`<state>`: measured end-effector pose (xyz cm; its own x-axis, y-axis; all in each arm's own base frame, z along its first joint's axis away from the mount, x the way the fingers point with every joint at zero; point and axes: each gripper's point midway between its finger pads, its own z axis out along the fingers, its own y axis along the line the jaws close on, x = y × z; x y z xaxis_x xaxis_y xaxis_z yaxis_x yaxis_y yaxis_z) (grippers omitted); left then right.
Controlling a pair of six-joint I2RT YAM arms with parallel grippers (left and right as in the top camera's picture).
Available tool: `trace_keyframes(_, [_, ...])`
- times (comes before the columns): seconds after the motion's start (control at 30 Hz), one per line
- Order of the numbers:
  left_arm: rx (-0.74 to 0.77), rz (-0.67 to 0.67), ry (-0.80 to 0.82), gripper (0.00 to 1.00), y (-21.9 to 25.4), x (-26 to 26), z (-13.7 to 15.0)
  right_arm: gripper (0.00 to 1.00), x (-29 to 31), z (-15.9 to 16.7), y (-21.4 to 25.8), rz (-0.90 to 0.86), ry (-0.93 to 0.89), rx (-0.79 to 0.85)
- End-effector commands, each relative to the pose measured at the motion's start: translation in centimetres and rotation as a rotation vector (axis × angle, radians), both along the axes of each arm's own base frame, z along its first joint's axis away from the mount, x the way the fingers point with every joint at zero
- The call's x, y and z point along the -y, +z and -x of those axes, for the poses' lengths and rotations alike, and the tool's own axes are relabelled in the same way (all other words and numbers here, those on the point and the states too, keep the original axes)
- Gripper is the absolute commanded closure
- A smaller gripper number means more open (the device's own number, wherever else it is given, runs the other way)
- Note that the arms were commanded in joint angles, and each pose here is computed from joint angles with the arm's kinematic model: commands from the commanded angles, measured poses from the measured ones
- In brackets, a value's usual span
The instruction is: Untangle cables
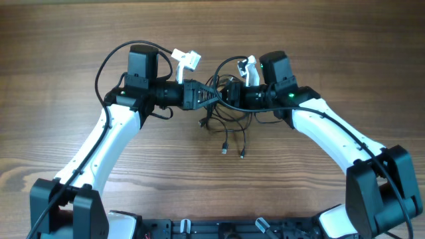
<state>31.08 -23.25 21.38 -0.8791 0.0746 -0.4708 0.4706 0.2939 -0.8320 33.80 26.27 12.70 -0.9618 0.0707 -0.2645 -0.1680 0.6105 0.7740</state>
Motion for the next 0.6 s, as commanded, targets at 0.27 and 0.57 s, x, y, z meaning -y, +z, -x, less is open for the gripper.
trace_keyframes(0.27, [-0.238, -0.950, 0.840, 0.27, -12.2, -16.3, -3.6, 0.50, 4.6, 0.3, -4.3, 0.315, -0.128, -0.025])
trace_keyframes(0.57, [-0.251, -0.682, 0.667, 0.65, -10.7, -10.8, -4.1, 0.51, 4.4, 0.5, -4.3, 0.310, -0.103, -0.016])
